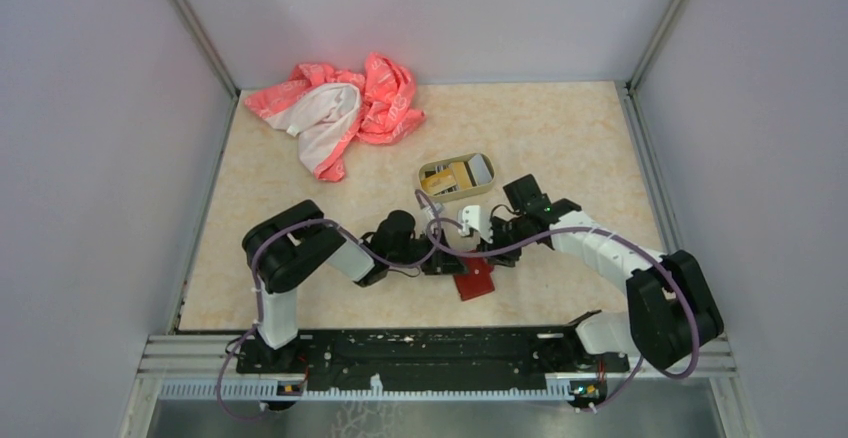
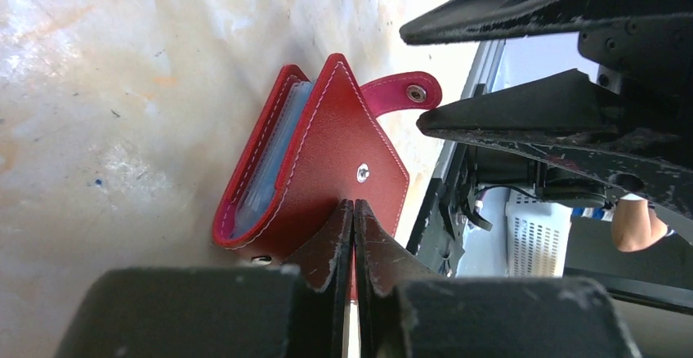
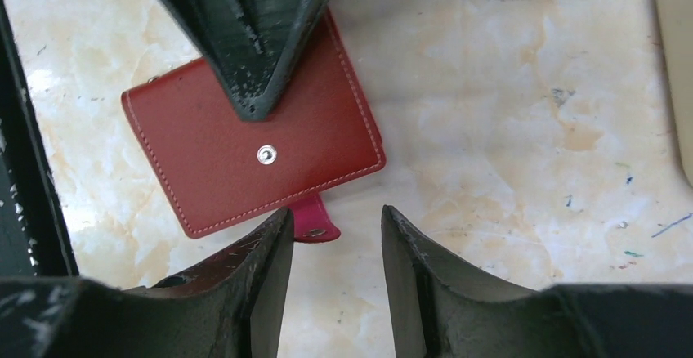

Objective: Put the credit cards into the card holder
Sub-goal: Close the card holder at the center of the board.

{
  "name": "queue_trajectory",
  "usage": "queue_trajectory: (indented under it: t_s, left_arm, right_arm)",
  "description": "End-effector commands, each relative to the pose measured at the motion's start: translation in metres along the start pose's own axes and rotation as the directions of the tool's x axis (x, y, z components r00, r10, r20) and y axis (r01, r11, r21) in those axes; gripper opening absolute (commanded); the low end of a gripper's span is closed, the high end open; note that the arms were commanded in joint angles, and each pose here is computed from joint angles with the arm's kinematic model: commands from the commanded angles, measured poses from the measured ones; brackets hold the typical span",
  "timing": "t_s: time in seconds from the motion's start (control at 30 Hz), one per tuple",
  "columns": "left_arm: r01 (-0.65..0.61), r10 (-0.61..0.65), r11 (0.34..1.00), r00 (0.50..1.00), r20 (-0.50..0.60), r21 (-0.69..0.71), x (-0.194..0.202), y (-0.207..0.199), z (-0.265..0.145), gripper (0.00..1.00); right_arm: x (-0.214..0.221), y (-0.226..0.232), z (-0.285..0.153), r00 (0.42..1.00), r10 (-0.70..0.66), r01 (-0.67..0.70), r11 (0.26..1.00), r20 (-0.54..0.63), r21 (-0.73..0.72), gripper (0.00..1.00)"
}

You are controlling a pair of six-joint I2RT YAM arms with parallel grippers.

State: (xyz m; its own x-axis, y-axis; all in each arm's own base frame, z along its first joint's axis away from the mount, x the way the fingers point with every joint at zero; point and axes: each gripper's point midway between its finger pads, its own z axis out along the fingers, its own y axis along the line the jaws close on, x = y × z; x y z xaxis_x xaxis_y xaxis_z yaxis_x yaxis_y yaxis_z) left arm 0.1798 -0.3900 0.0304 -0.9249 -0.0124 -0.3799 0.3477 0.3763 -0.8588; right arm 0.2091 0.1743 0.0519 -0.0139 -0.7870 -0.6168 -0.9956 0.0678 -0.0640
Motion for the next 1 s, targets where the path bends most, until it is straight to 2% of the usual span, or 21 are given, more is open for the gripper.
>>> queue_trajectory:
  t_s: [0.0,0.3,0.57,0.8,0.97]
  left_arm:
    - [0.034,-0.033,0.987,0.999,0.011,-0.160,0.006,0.031,0.000,0.08]
    - [0.090,-0.063,0.975,0.989,0.132,-0.205,0.003,0.032,0.000,0.04]
    - [0.131,-0.072,0.964,0.966,0.248,-0.232,-0.010,0.027,0.002,0.00]
    - [0.105,-0.040,0.968,0.961,0.273,-0.228,-0.010,0.017,0.007,0.00]
    - [0.098,-0.036,0.971,0.961,0.273,-0.216,-0.011,0.014,0.012,0.00]
  right_arm:
    - [-0.017,-0.024,-0.008,0.997,0.066,-0.067,0.995,0.027,0.068,0.45]
    - [-0.001,-0.029,-0.003,0.979,0.197,-0.194,0.980,-0.059,0.054,0.45]
    - [-0.002,-0.030,-0.006,0.954,0.287,-0.284,0.958,-0.087,0.040,0.46]
    - [0.003,-0.024,-0.013,0.927,0.349,-0.348,0.937,-0.140,0.029,0.45]
    - [0.009,-0.019,-0.010,0.914,0.374,-0.374,0.927,-0.154,0.033,0.39]
